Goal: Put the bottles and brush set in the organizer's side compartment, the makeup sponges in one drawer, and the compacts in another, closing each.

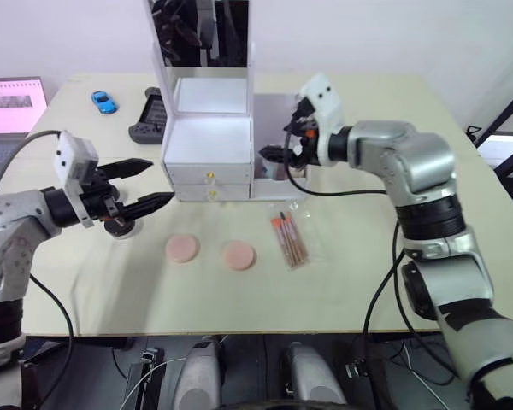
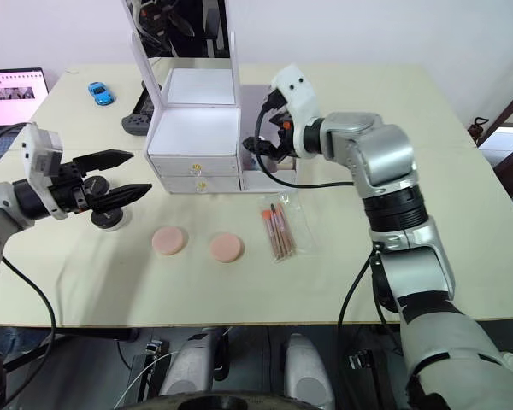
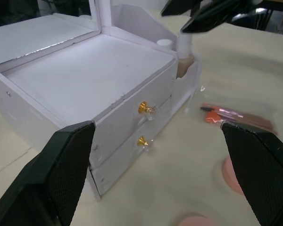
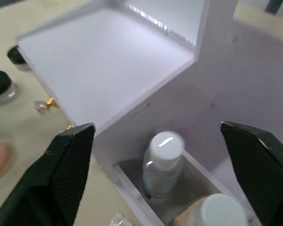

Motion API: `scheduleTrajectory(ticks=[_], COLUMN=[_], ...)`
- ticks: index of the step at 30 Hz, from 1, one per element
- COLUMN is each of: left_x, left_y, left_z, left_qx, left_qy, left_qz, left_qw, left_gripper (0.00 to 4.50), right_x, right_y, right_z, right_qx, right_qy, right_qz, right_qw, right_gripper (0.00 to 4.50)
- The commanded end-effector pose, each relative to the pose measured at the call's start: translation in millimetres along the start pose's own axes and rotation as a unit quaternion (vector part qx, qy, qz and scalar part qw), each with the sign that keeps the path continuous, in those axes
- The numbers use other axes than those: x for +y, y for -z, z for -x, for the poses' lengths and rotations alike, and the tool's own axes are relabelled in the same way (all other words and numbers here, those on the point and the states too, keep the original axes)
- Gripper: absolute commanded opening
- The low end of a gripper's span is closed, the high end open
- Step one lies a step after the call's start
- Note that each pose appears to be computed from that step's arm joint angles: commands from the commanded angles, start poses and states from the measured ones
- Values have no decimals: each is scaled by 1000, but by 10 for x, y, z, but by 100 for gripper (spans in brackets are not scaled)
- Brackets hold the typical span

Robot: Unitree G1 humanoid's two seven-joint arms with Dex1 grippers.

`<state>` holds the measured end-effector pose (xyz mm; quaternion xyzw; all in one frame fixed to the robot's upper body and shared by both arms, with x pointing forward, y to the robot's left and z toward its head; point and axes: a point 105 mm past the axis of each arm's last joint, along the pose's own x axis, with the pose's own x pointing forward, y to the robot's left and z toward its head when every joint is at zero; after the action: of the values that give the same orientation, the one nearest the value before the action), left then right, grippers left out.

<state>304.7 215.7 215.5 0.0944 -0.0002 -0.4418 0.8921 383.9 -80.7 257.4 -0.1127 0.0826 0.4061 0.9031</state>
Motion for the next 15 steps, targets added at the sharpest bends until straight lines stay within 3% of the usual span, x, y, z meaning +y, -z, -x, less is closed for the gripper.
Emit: scheduleTrajectory(ticks=[1, 4, 7, 12, 15], left_x=[24, 65, 166, 519, 725], left_y=[-103, -101, -53, 150, 264], left_z=[-14, -26, 17, 241, 457], left_qx=[-10, -12, -11, 3, 15], left_qy=[6, 9, -2, -75, -126], left_qz=[-24, -20, -10, -13, -15], left_qw=[1000, 1000, 1000, 997, 992], left_gripper=[450, 450, 450, 450, 450], right_x=[-1, -117, -232, -521, -595], right_y=[-340, -370, -186, 135, 247], right_z=[269, 525, 818, 1357, 1633], right_qx=[-54, -70, -60, -44, -86], right_qy=[4, 27, 33, 132, 167], right_qz=[24, 41, 35, 89, 73], right_qw=[998, 996, 997, 986, 979], right_gripper=[449, 449, 449, 449, 449])
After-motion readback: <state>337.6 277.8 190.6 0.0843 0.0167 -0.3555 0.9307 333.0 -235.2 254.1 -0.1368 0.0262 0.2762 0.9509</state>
